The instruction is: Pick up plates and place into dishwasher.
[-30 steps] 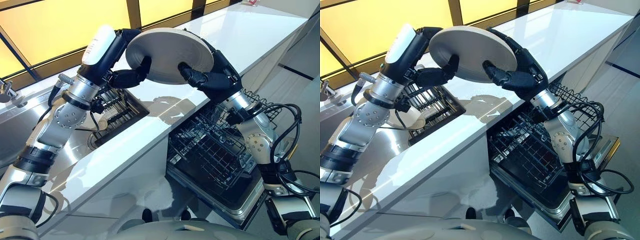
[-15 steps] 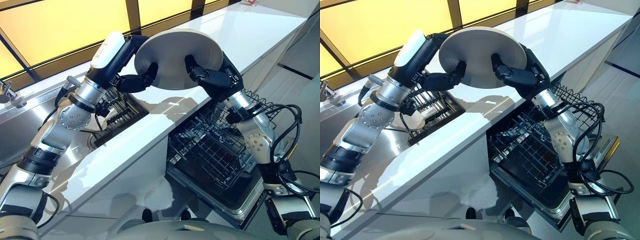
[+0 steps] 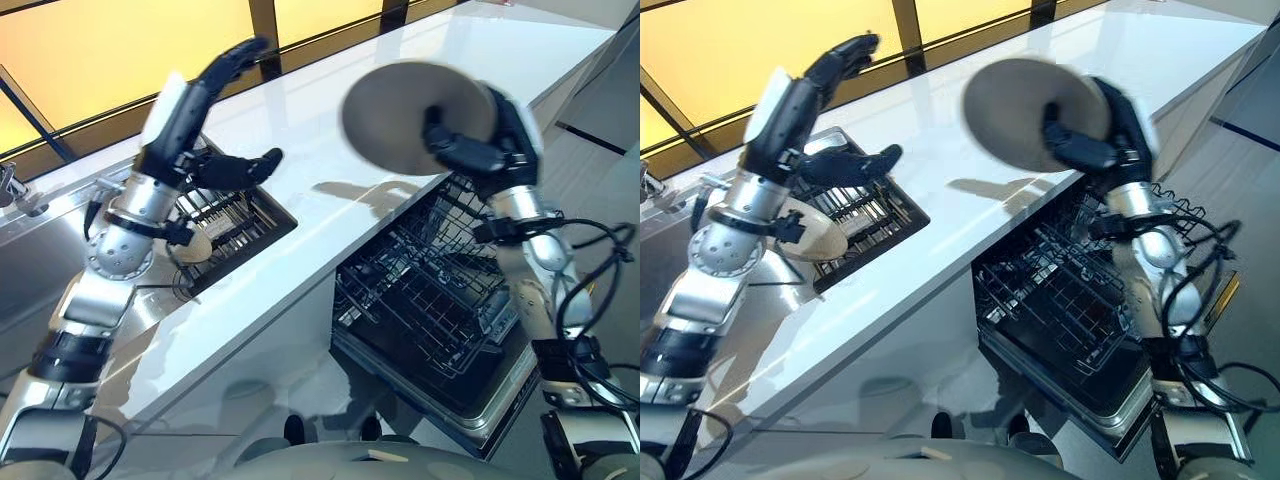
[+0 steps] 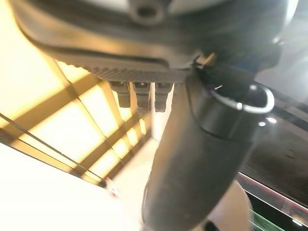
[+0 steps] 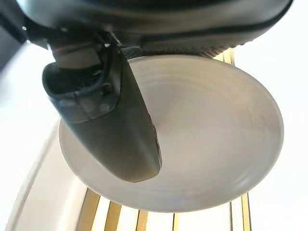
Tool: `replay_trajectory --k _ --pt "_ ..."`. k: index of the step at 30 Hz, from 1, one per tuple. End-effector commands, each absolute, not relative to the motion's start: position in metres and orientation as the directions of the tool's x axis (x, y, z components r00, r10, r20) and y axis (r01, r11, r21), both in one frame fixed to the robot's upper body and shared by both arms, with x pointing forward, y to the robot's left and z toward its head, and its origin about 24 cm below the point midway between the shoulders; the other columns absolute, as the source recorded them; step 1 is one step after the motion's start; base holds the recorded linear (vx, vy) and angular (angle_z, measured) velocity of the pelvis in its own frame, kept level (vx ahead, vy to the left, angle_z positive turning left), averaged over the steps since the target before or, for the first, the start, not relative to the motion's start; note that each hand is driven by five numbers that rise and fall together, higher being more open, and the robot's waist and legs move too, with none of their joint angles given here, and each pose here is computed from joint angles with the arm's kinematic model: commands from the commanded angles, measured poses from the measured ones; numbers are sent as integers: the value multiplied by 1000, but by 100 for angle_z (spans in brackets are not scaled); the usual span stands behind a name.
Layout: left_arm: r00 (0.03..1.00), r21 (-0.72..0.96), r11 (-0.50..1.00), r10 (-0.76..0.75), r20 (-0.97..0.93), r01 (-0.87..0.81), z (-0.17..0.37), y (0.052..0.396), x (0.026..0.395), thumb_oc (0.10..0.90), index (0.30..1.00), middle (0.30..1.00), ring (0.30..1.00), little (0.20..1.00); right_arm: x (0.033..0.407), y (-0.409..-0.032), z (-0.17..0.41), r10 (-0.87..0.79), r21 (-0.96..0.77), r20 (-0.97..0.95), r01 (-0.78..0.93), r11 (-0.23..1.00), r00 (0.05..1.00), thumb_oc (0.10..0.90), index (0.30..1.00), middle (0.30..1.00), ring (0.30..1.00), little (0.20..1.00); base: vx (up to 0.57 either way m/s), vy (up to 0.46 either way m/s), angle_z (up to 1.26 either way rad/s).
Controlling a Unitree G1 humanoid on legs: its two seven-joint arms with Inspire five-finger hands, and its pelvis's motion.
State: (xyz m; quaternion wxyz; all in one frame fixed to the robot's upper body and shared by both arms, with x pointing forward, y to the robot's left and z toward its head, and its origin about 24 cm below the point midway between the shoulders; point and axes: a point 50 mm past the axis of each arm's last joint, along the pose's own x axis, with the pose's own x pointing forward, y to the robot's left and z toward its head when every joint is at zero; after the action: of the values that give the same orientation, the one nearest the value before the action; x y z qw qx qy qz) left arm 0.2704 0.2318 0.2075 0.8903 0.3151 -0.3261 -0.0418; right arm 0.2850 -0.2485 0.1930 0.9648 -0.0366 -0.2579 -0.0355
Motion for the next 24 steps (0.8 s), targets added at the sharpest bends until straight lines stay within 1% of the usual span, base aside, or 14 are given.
replay_trajectory --k 1,3,6,9,12,17,24 --pt "713 541 776 -176 679 -324 240 261 260 800 900 900 900 900 251 -279 259 -153 -28 787 283 959 597 100 300 300 300 200 39 2 -2" --pt "744 519 779 -104 660 -352 229 279 253 800 900 900 900 900 243 -305 245 -278 6 755 417 909 594 100 300 300 300 200 5 1 -4" --pt "764 484 790 -31 645 -377 217 294 245 800 900 900 900 900 233 -333 227 -426 41 701 564 825 572 100 300 300 300 200 50 -7 -2" --pt "781 475 793 2 624 -382 209 301 242 800 900 900 900 900 229 -350 212 -517 40 644 650 759 564 100 300 300 300 200 35 -25 2" --pt "799 476 792 23 601 -381 204 304 243 800 900 900 900 900 231 -365 190 -614 -29 547 746 665 569 100 300 300 300 200 51 -53 3" --pt "803 496 774 27 595 -393 210 309 245 800 900 900 900 900 234 -377 166 -676 -103 453 787 608 582 100 300 300 300 200 48 -61 3" --pt "794 497 761 39 606 -417 214 316 242 800 900 900 900 900 237 -387 153 -704 -204 413 812 547 578 100 300 300 300 200 69 -58 11"
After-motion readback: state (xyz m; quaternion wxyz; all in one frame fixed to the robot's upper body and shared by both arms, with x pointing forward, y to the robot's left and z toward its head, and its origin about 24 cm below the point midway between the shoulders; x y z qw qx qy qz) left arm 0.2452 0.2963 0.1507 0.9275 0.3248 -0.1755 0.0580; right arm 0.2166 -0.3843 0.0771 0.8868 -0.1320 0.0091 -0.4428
